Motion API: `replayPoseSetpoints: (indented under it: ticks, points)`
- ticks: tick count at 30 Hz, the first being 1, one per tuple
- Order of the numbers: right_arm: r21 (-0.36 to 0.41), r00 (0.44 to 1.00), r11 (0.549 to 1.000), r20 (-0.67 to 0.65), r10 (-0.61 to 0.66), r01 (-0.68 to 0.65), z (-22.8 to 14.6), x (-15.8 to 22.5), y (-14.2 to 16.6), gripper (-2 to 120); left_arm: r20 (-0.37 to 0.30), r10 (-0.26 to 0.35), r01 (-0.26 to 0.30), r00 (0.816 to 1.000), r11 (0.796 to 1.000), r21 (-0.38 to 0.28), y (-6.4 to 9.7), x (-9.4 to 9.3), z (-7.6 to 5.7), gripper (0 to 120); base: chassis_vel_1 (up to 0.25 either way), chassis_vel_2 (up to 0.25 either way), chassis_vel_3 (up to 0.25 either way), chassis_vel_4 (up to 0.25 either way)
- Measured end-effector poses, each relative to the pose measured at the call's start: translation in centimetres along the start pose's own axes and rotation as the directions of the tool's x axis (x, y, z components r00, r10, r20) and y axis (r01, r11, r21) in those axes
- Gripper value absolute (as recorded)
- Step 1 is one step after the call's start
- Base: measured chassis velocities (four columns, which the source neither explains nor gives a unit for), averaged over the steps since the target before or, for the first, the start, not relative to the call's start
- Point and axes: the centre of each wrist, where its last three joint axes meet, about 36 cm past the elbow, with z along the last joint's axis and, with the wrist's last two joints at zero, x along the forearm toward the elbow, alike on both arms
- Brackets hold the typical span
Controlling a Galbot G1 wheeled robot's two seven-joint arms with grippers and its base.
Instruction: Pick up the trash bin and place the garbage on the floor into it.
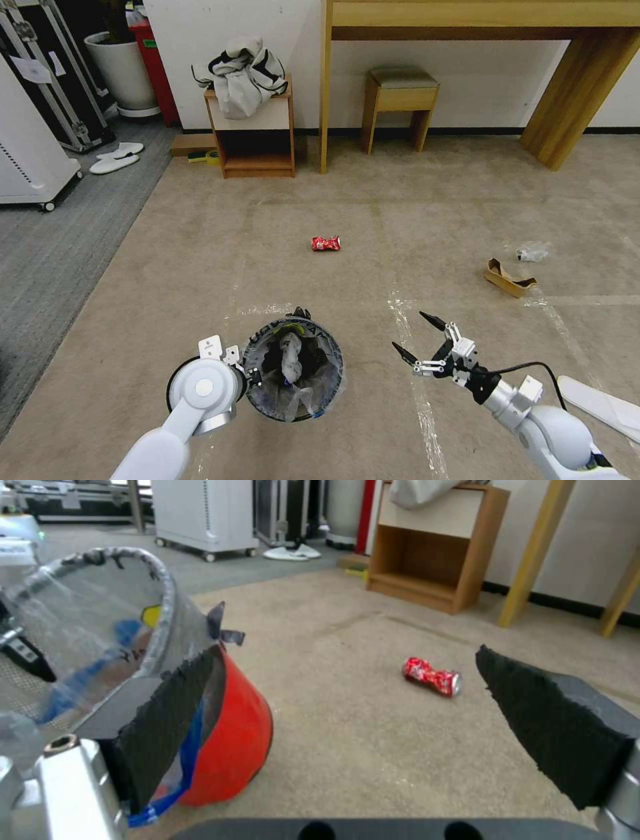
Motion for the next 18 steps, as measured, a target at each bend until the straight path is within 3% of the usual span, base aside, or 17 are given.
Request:
replayPoseSetpoints:
  ticks: [7, 18]
  points:
    - [0.000, 1.000, 1.000, 0.000, 0.003, -0.003, 0.6, -0.9, 0.9, 100, 0.042, -0.005, 0.006, 0.999, 1.000, -0.003, 0.6, 0.4, 0.4, 0, 0.000, 0.000, 0.000, 0.000]
    - [0.006, 1.000, 1.000, -0.012, 0.010, -0.009, 0.6, -0.2, 1.4, 100, 0.052, 0.006, -0.006, 0.999, 1.000, -0.009, 0.1, 0.6, 0.6, 0, 0.000, 0.000, 0.000, 0.000]
